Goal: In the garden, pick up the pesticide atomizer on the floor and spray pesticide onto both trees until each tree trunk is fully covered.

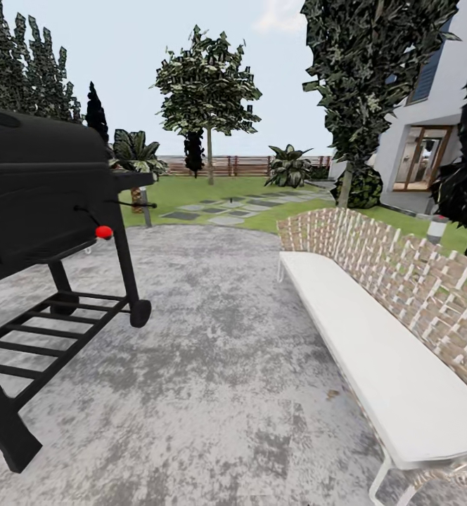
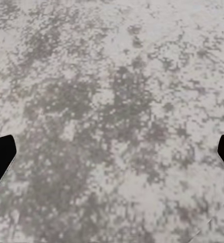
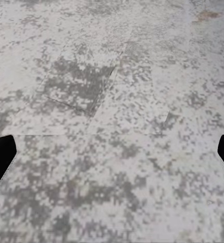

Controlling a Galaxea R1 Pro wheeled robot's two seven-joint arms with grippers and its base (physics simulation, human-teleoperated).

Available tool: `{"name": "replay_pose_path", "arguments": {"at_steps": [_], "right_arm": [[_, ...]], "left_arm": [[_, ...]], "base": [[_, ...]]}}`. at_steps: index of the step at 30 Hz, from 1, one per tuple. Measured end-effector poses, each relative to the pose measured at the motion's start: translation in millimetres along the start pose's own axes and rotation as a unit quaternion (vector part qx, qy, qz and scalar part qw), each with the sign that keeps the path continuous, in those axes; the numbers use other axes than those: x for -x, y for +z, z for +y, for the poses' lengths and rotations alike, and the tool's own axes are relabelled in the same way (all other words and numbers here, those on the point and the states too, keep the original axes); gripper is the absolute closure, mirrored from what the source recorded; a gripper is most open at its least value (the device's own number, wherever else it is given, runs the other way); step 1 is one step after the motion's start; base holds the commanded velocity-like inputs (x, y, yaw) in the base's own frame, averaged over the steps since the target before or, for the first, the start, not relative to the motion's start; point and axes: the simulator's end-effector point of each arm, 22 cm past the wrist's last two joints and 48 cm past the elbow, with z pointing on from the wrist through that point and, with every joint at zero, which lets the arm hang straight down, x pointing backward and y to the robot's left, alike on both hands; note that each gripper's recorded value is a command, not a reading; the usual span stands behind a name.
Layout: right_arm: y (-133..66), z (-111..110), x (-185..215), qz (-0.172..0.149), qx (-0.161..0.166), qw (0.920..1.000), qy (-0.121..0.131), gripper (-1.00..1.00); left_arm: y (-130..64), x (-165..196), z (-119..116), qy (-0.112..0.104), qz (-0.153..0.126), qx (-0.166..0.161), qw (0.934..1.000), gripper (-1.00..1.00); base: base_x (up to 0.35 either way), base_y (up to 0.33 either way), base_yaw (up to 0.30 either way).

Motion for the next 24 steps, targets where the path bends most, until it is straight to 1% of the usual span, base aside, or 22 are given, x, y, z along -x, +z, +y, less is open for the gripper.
{"name": "replay_pose_path", "arguments": {"at_steps": [14,24], "right_arm": [[0.0,0.6,0.2,0.000,0.001,1.0000,-0.001,-1.00],[0.0,0.7,0.1,0.000,0.001,1.0000,-0.001,-1.00]], "left_arm": [[0.0,0.0,0.3,0.000,0.000,0.000,1.0000,-1.00],[0.0,0.1,0.4,0.000,0.000,0.000,1.0000,-1.00]], "base": [[0.337,0.002,0.000],[0.337,0.116,0.000]]}}
